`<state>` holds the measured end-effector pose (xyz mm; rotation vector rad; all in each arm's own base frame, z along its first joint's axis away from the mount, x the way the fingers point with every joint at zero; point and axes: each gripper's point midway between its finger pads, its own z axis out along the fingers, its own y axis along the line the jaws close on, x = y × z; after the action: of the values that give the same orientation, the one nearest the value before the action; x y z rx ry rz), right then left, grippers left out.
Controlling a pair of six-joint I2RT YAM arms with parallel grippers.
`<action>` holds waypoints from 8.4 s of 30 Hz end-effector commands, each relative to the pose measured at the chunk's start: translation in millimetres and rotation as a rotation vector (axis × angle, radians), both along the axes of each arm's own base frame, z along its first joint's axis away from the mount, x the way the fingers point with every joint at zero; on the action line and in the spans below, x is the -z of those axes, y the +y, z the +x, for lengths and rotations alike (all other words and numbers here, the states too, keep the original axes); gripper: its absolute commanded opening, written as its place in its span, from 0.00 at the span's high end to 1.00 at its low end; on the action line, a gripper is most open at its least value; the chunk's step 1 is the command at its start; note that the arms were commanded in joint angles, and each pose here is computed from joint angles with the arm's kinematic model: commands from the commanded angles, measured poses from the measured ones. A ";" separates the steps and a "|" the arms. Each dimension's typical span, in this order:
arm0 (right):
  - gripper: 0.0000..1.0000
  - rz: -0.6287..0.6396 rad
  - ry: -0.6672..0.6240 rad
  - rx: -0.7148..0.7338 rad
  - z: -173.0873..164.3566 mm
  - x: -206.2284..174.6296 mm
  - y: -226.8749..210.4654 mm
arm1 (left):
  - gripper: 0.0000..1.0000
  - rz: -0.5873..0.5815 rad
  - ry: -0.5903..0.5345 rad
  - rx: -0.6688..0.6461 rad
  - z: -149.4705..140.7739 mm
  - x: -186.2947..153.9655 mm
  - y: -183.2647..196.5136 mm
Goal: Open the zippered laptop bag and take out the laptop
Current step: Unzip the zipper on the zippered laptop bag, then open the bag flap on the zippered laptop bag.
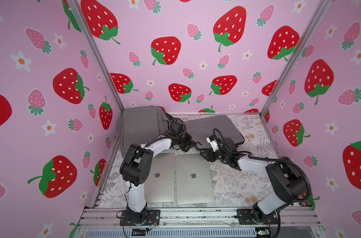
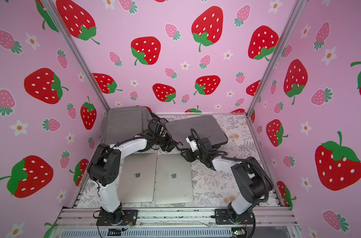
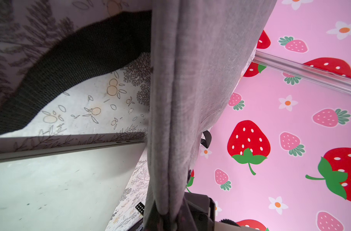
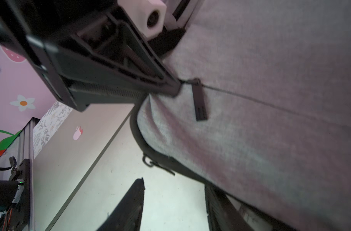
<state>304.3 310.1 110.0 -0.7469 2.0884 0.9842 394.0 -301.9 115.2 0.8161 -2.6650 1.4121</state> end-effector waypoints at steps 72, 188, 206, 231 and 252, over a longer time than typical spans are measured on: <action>0.68 0.156 0.123 -0.008 -4.4 11.7 15.8 | 1.00 -0.051 -0.033 0.075 -3.9 -25.3 -12.9; 0.80 -0.474 0.135 0.571 131.9 15.7 -283.2 | 1.00 0.126 0.018 0.188 2.8 5.7 35.6; 0.29 0.145 0.492 0.789 71.6 -5.6 -209.6 | 0.73 0.206 -0.049 0.224 7.5 2.5 29.8; 0.00 0.029 0.248 0.818 7.4 -59.9 -222.8 | 0.54 0.778 -1.030 1.146 -6.6 -45.8 -32.8; 0.00 0.012 0.311 0.762 -35.3 -26.6 -215.1 | 0.46 1.112 -1.155 1.550 -14.2 46.6 -58.9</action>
<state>274.7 91.2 139.8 0.2540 2.3169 0.6712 361.1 -361.7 64.2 -2.2448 -2.7458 -0.0939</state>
